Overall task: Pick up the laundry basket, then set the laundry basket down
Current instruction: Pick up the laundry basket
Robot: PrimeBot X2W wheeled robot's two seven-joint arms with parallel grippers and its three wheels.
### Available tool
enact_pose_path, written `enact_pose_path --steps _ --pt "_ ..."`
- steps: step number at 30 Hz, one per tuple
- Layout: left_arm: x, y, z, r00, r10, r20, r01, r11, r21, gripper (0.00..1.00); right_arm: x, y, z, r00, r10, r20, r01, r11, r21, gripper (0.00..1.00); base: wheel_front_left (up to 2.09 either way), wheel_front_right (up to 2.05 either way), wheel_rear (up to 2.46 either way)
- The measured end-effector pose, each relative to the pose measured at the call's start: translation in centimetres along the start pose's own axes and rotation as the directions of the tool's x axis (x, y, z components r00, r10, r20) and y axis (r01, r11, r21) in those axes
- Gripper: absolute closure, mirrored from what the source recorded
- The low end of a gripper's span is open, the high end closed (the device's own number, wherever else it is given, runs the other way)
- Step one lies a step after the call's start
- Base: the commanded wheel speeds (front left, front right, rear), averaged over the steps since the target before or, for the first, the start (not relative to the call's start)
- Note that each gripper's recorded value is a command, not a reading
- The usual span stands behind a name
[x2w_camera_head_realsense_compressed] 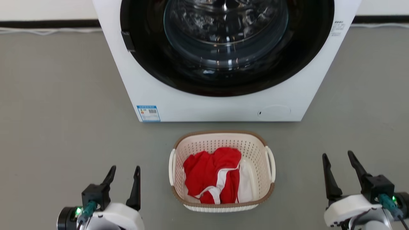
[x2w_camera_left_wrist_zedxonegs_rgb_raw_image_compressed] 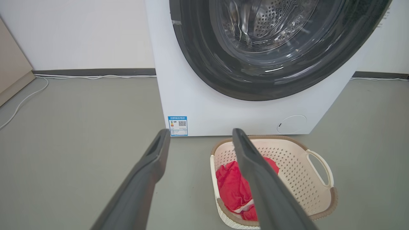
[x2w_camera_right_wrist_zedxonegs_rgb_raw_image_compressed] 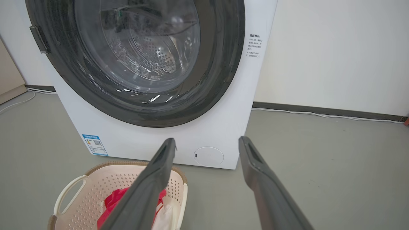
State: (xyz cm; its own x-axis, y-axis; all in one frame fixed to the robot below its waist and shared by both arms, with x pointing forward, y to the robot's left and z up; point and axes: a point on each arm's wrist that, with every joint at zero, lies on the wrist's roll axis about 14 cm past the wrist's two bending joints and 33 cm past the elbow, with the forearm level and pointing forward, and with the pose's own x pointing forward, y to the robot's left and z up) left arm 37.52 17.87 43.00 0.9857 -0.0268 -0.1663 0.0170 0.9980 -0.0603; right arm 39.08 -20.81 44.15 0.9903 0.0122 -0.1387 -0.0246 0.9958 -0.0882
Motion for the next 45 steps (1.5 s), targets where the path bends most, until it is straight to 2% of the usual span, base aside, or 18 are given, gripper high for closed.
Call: enact_pose_path --steps 7,15,18,26,35,45 --pt "2.3 -0.7 -0.9 0.999 -0.021 -0.031 0.021 1.000 -0.014 0.00 2.6 0.3 -1.0 0.999 0.008 -0.032 -0.008 1.000 0.005 0.00 0.00 0.00 0.00" --pt "6.7 -2.1 -3.0 0.993 -0.064 -0.094 0.060 0.997 -0.049 0.00 6.3 1.0 -5.1 0.988 0.029 -0.149 -0.026 0.999 0.024 0.00 0.00 0.00 0.00" --pt "8.3 -2.5 -4.4 0.989 -0.070 -0.130 0.058 0.994 -0.096 0.00 7.9 1.4 -6.4 0.983 0.043 -0.179 -0.037 0.999 0.038 0.00 0.00 0.00 0.00" --pt "11.2 -2.9 -8.4 0.968 -0.077 -0.238 0.049 0.991 -0.124 0.00 11.2 2.5 -9.7 0.966 0.075 -0.246 -0.066 0.997 0.044 0.00 0.00 0.00 0.00" --pt "12.6 -3.2 -13.1 0.923 -0.093 -0.373 0.050 0.991 -0.124 0.00 12.9 4.4 -15.0 0.917 0.114 -0.381 -0.079 0.991 0.106 0.00 0.00 0.00 0.00" --pt "14.8 -3.6 -17.0 0.877 -0.112 -0.467 0.063 0.991 -0.120 0.00 14.7 5.6 -20.0 0.850 0.148 -0.506 -0.108 0.988 0.109 0.00 0.00 0.00 0.00"
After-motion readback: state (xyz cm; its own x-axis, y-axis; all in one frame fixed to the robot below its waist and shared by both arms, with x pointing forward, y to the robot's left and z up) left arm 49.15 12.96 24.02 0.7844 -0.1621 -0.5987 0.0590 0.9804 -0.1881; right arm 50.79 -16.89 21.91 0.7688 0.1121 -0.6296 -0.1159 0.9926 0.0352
